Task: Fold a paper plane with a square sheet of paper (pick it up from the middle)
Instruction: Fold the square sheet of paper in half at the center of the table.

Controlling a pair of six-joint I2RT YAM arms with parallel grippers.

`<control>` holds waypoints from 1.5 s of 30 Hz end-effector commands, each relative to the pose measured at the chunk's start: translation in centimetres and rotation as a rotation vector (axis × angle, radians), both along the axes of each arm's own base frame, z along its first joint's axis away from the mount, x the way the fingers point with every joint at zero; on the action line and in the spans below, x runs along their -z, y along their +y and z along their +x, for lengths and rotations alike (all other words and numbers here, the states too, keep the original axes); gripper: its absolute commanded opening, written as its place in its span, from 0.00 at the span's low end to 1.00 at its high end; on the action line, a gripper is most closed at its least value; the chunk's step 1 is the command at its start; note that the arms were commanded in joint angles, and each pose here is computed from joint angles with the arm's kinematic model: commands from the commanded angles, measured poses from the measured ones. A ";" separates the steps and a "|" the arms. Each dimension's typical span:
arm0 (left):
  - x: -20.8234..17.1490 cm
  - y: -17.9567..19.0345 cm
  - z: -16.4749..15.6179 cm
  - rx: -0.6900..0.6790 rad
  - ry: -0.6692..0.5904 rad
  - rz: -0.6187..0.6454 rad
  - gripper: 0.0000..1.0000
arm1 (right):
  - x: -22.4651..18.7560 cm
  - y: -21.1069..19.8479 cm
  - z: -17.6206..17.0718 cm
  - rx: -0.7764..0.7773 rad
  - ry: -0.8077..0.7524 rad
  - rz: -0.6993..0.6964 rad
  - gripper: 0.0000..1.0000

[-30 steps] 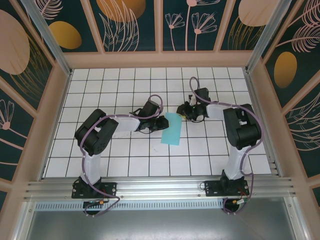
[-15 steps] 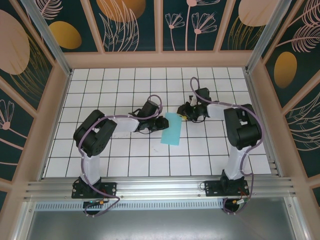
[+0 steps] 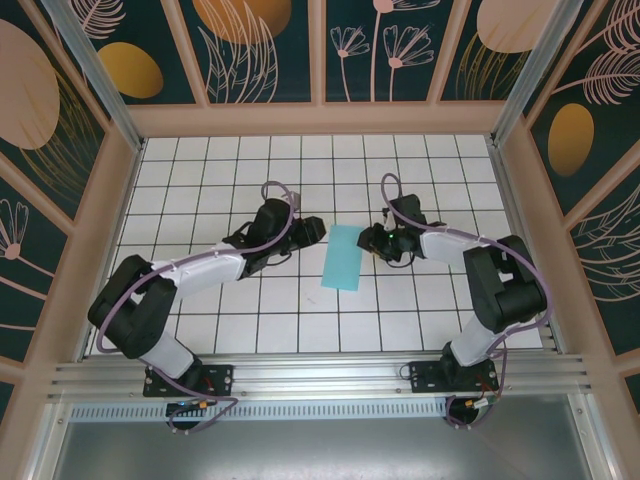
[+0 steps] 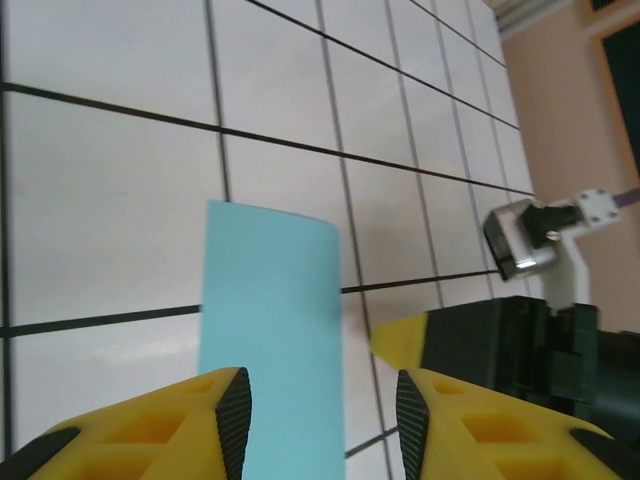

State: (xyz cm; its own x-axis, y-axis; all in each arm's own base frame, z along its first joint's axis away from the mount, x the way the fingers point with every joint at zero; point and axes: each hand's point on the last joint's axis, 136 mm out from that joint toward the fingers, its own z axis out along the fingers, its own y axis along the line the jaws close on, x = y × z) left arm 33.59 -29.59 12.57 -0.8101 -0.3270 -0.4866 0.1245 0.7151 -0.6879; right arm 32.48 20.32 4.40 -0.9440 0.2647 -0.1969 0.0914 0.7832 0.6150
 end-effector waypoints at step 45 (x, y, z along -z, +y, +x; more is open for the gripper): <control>2.3 2.9 0.0 -0.167 0.079 -0.001 0.44 | 0.1 4.1 0.9 -0.137 -0.017 -0.054 0.39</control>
State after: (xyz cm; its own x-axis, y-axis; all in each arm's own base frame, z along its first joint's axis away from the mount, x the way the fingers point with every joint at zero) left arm 33.56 -26.25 11.08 -0.7644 -0.4507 -0.4611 -0.0354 0.7433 -0.6680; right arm 34.01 23.83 3.21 -0.9658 0.1502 -0.2114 0.0070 0.8300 0.5577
